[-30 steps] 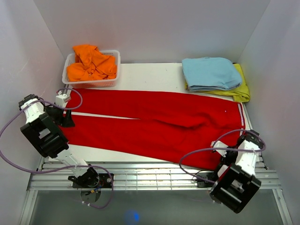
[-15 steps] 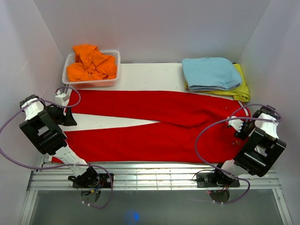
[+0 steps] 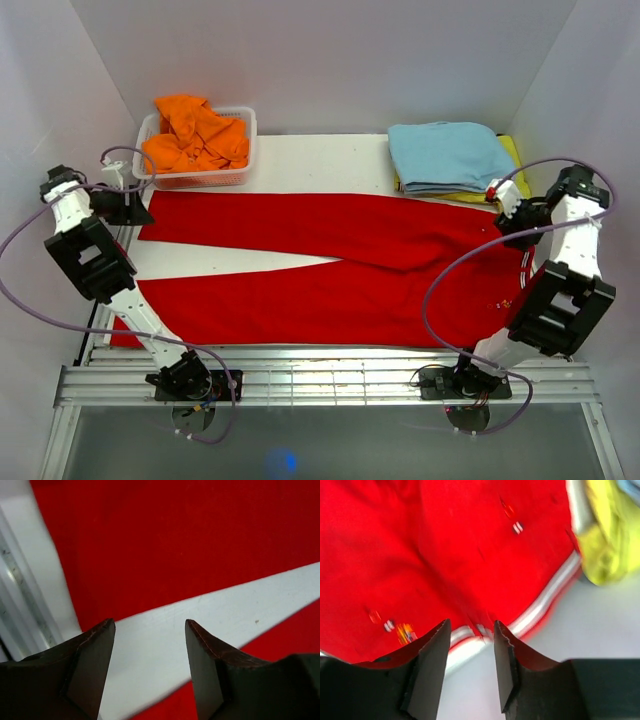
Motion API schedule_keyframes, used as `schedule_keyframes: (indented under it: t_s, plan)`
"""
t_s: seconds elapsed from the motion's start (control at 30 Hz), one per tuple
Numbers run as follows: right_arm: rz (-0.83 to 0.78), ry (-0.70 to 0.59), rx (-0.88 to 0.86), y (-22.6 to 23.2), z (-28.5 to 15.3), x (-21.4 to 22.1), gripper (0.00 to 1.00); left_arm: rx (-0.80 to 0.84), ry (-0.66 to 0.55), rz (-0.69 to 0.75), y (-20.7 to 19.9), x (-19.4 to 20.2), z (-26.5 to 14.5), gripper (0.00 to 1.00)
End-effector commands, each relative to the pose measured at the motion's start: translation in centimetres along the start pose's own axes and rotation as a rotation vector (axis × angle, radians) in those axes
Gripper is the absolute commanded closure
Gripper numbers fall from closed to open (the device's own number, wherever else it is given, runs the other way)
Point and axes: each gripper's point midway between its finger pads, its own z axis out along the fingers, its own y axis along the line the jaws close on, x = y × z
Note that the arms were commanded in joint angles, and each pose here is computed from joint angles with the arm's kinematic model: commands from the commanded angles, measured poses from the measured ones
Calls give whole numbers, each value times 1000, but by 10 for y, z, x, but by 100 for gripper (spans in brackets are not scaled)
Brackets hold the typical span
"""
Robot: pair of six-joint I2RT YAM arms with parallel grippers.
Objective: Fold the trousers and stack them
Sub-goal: Flatten the trousers out
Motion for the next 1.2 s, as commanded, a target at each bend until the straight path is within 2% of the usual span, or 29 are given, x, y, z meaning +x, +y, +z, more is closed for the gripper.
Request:
schedule_keyframes:
  t_s: [0.0,0.17,0.3,0.33,0.37,0.43,0.47,0.6,0.63,0.67,0.7,0.73,0.77,0.8,0.87,0.93,0.97,1.03,1.17]
  plan:
    - [184,-43,-57,0,40,-17,55,-21,-7,7,-2,-22,41,32]
    - [245,12,-80,-2,83,-12,57,-70,58,-15,5,-15,89,34]
    - [228,71,-103,13,106,4,58,-99,156,-47,11,23,101,41]
    - [218,80,-111,18,108,6,58,-129,179,-33,12,28,94,42]
    - [206,90,-121,23,109,9,58,-119,228,-50,5,52,94,44]
    - [170,124,-157,40,114,21,59,-139,281,-12,-1,68,80,50]
    - [150,145,-155,43,112,26,59,-122,324,-27,-9,90,76,53]
    - [101,166,-166,52,106,31,61,-78,409,-6,-32,123,54,62]
    - [87,153,-151,44,101,25,60,-71,409,12,-35,123,49,62]
    - [88,120,-145,39,97,16,58,-83,397,25,-35,118,44,60]
    - [106,102,-146,37,91,9,52,-93,380,31,-34,113,42,55]
    - [138,62,-85,13,77,-7,49,-111,345,43,-29,98,37,46]
    - [163,-5,-67,3,70,-24,46,-102,303,43,-29,85,37,42]
    - [193,-45,-39,-9,62,-35,41,-101,279,41,-27,75,35,39]
    - [300,-165,39,-44,38,-63,38,-104,197,62,-23,40,30,34]
    - [377,-224,80,-65,27,-74,34,-79,105,73,-25,6,26,33]
    - [486,-232,98,-76,30,-75,33,-72,75,73,-26,-4,24,32]
    - [566,-228,124,-90,35,-71,33,-64,24,54,-24,-22,25,32]
    - [777,-123,159,-115,71,-40,33,-106,-31,48,-11,-47,22,30]
